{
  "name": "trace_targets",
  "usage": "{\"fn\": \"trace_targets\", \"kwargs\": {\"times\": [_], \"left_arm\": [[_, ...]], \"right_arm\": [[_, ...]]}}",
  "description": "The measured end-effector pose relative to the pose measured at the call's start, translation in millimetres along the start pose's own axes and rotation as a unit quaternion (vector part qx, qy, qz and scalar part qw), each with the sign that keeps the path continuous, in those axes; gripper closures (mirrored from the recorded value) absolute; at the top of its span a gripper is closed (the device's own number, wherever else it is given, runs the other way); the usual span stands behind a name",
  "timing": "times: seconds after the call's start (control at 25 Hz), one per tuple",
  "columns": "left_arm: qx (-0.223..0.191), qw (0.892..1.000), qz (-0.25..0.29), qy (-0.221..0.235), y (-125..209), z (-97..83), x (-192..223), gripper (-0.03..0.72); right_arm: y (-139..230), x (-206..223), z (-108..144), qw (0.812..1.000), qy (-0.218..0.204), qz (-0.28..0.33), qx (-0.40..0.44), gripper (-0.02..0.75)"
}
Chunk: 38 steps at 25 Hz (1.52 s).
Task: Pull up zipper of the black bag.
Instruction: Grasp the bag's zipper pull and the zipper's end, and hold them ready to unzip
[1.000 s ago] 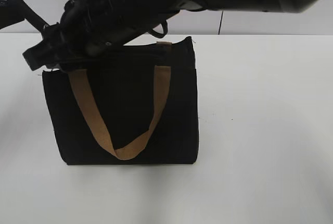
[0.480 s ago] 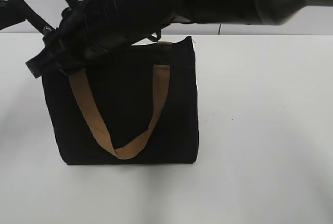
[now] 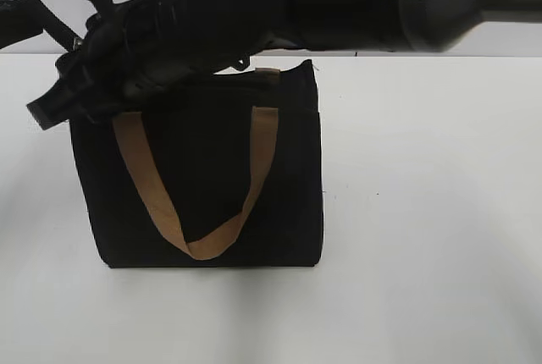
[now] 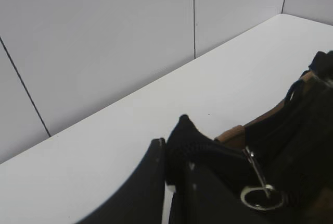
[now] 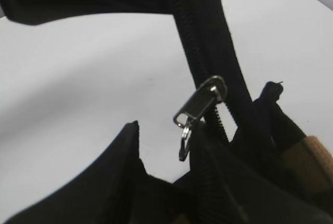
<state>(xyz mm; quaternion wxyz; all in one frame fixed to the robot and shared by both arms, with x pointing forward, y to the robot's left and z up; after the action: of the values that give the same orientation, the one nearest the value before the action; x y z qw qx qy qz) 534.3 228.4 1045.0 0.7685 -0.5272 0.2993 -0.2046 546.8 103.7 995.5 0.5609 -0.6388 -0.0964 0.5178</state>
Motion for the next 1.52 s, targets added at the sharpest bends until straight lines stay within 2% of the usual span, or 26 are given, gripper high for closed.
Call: {"fn": "trace_targets", "kwargs": {"times": [0.16, 0.44, 0.68, 0.8, 1.04, 1.24, 1.52], "left_arm": [[0.000, 1.000, -0.001, 0.001, 0, -0.3, 0, 0.666], [0.000, 1.000, -0.001, 0.001, 0, -0.4, 0, 0.666], [0.004, 1.000, 0.002, 0.005, 0, -1.6, 0, 0.666], [0.011, 0.999, 0.027, 0.014, 8, -4.5, 0, 0.666], [-0.049, 0.995, 0.086, 0.032, 25, -11.1, -2, 0.666], [-0.130, 0.985, 0.112, 0.009, 33, -7.7, -3, 0.666], [-0.140, 0.983, 0.117, 0.002, 34, -6.0, -3, 0.666]], "right_arm": [[-4, 3, -3, 0.999, 0.006, -0.018, 0.028, 0.517], [-4, 3, -14, 0.998, 0.015, -0.020, 0.062, 0.745], [4, 2, -11, 0.998, 0.007, 0.013, 0.064, 0.753], [5, -8, -6, 0.997, -0.003, 0.034, 0.062, 0.753], [-3, -28, -3, 0.997, -0.012, 0.041, 0.063, 0.753], [-11, -42, -1, 0.997, -0.018, 0.038, 0.066, 0.753], [-12, -47, 1, 0.996, -0.025, 0.045, 0.075, 0.753]]}}
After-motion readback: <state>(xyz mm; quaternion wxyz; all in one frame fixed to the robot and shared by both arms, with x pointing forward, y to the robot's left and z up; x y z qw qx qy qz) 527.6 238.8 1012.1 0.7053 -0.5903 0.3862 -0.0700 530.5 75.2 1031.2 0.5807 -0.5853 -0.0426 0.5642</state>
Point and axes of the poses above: a point on each arm's last joint axis where the gripper is mounted, x pointing out along that axis toward the gripper, z along the wrist's bending axis when the last joint is at zero, y = z × x, the point moved 6 cm from there along x, pointing out along that axis toward the gripper, and after that the axes turned 9 degrees about x, right-handed, at the moved point
